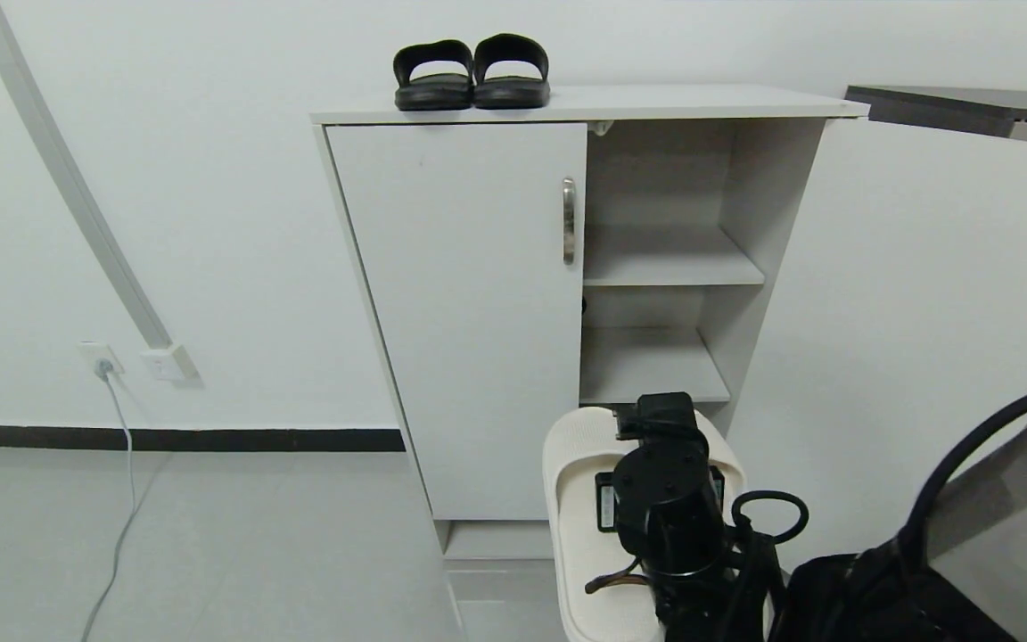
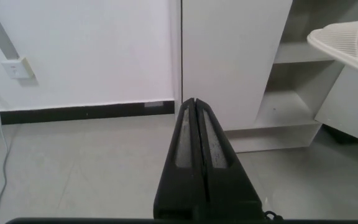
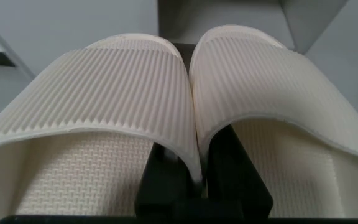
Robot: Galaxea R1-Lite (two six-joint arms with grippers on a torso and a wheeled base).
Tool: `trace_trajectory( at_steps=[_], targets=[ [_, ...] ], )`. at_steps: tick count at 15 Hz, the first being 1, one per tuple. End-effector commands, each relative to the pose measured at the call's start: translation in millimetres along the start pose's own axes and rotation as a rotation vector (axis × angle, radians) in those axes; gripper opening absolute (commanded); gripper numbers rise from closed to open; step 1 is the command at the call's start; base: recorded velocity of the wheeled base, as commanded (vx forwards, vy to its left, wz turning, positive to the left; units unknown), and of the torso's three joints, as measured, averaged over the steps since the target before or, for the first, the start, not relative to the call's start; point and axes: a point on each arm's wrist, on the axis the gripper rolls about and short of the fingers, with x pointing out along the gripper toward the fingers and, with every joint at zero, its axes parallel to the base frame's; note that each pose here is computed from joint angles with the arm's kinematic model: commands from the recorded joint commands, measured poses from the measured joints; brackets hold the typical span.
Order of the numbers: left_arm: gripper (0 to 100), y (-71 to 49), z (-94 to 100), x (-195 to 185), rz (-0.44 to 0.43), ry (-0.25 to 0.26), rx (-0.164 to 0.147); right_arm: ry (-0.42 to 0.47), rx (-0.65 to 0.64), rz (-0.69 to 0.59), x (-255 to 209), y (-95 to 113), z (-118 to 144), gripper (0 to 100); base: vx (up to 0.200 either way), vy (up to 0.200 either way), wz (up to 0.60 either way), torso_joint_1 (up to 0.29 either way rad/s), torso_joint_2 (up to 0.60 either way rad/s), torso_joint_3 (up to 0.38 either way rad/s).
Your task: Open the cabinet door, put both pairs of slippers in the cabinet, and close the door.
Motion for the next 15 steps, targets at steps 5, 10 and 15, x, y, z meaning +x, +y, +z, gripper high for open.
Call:
trace_trajectory(
  at_steps=[5, 10, 15],
  targets=[
    [0, 0.0, 0.0, 0, 0.000, 0.003, 0.000, 0.013, -0.017, -0.066, 21, -1, -12, 0, 0.000, -0.080, 0.00, 0.001, 0.00, -0.001],
    [0, 0.0, 0.0, 0, 0.000, 0.003, -0.001, 0.026, -0.031, -0.092, 29, -5, -20, 0, 0.000, -0.160, 0.00, 0.003, 0.00, 0.002],
    [0, 0.0, 0.0, 0, 0.000, 0.003, 0.000, 0.026, -0.031, -0.112, 35, -9, -21, 0, 0.000, 0.000, 0.00, 0.000, 0.00, 0.000]
  ],
)
